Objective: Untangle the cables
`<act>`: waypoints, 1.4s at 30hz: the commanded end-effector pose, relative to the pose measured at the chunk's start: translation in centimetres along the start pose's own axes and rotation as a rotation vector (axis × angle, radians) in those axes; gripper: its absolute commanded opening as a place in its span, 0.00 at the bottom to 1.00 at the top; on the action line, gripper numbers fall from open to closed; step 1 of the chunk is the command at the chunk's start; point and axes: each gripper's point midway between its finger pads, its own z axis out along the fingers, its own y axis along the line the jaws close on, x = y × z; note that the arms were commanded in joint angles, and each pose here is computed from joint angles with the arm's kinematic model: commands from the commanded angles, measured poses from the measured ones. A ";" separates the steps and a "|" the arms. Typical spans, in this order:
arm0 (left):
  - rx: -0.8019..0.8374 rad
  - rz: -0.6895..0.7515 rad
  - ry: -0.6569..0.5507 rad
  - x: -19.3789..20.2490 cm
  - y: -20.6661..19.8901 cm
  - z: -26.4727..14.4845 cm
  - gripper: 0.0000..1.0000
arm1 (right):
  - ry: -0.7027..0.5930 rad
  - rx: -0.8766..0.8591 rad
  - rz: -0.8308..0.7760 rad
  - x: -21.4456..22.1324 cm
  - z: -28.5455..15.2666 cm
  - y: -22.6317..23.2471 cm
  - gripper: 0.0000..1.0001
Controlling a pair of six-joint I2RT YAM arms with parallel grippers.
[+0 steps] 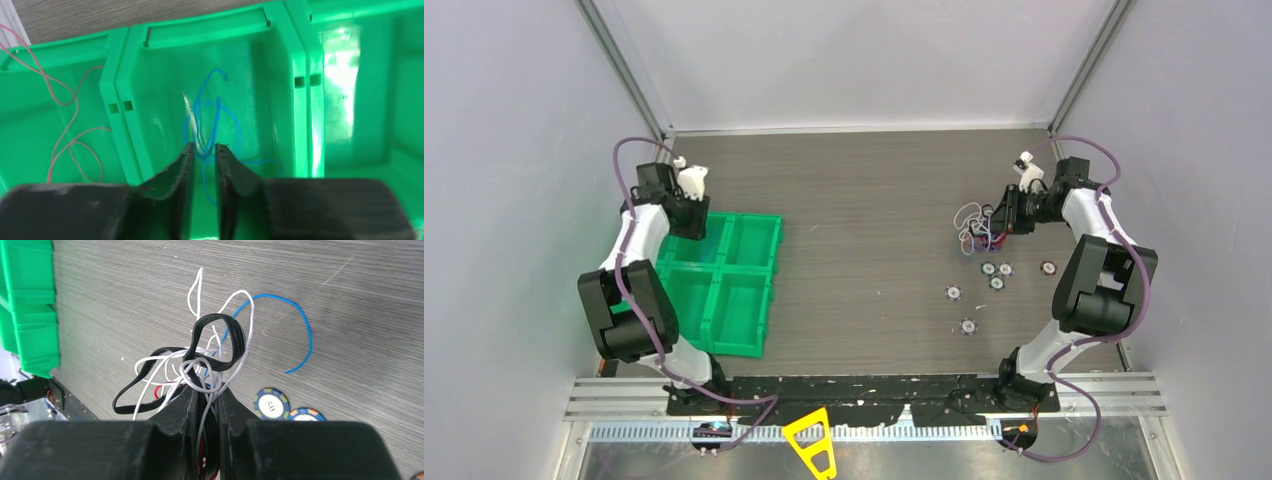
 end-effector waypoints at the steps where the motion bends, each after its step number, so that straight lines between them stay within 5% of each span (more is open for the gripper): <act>1: 0.007 0.034 -0.113 -4.1 -0.1 -4.4 0.49 | -0.043 -0.141 -0.030 -1.4 -1.1 4.1 0.09; 3: 0.048 0.041 -0.208 -6.5 -1.2 -7.1 0.59 | -0.070 -0.200 -0.031 -2.0 -1.5 6.0 0.09; 9: 0.310 0.142 -0.555 -12.9 -8.9 -16.6 0.67 | -0.193 -0.400 0.009 -4.9 -3.4 13.7 0.05; 16: 0.700 0.336 -0.766 -12.4 -24.1 -22.3 0.68 | -0.316 -0.556 -0.062 -7.0 -5.4 22.6 0.05; 25: 0.967 0.471 -0.793 -10.5 -36.9 -25.0 0.64 | -0.393 -0.672 0.015 -6.8 -6.2 29.1 0.05; 42: 1.096 0.539 -0.751 -10.7 -42.9 -22.7 0.53 | -0.321 -0.733 0.071 -4.7 -4.7 31.5 0.05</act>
